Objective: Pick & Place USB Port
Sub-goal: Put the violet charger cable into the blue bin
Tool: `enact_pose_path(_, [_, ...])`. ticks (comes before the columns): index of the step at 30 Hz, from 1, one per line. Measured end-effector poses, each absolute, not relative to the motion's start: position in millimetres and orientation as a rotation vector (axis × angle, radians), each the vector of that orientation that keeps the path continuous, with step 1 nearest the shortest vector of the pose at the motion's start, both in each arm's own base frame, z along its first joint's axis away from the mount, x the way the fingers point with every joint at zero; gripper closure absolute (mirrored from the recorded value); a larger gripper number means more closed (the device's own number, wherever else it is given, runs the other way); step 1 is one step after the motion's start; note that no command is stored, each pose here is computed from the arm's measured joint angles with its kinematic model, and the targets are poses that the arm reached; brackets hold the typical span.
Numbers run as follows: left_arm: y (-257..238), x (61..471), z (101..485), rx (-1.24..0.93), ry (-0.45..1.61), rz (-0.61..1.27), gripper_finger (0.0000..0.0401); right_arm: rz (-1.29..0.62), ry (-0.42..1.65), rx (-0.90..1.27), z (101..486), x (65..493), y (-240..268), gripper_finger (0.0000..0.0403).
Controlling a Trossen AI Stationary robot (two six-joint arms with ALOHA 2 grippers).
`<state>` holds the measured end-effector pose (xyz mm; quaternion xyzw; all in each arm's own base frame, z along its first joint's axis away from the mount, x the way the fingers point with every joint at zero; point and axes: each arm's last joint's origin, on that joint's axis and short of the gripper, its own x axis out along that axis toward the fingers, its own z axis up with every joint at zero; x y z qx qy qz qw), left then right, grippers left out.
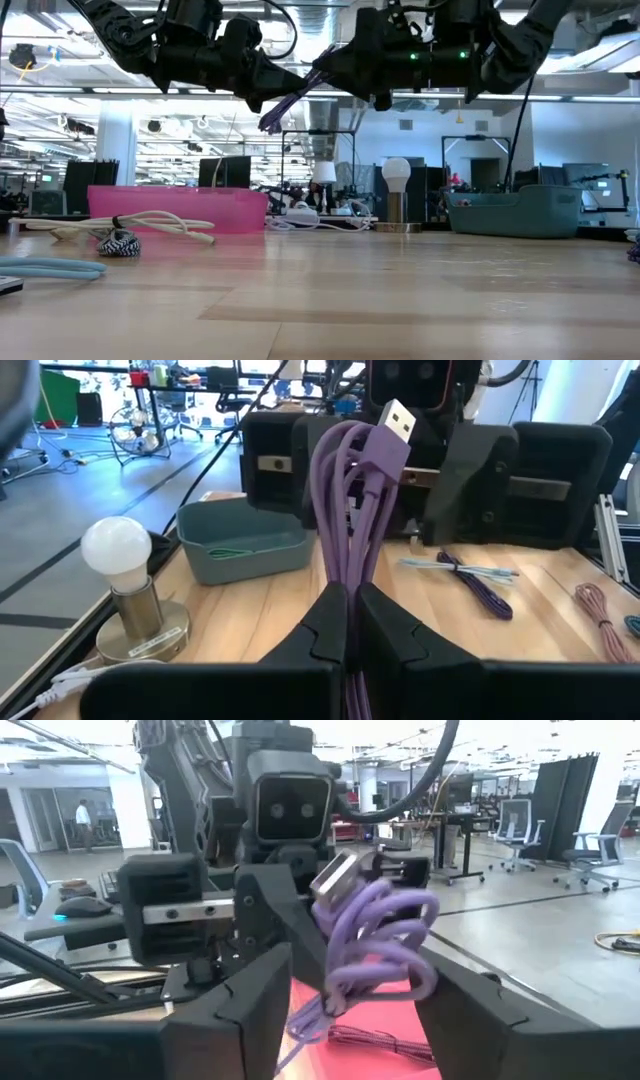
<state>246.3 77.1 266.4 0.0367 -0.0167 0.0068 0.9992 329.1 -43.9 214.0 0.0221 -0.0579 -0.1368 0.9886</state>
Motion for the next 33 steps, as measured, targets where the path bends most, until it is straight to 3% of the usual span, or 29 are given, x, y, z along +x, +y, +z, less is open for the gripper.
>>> enact_pose_path(5, [77.1, 246.3, 266.1, 0.072, -0.030, 0.014, 0.0393, -0.284, -0.117, 0.044, 214.0, 328.7, -46.9, 0.0261])
enact_pose_path(13, [77.1, 246.3, 265.7, 0.071, -0.026, 0.014, 0.0393, -0.283, -0.116, 0.040, 214.1, 328.7, -46.8, 0.0389])
enact_pose_path(24, [77.3, 245.7, 266.4, 0.071, -0.027, 0.026, 0.0317, -0.286, -0.108, 0.001, 213.3, 328.3, -46.7, 0.0396])
enact_pose_path(33, [70.8, 226.3, 283.9, 0.080, -0.040, 0.028, 0.0305, -0.367, -0.100, -0.003, 212.9, 295.4, -51.7, 0.0400])
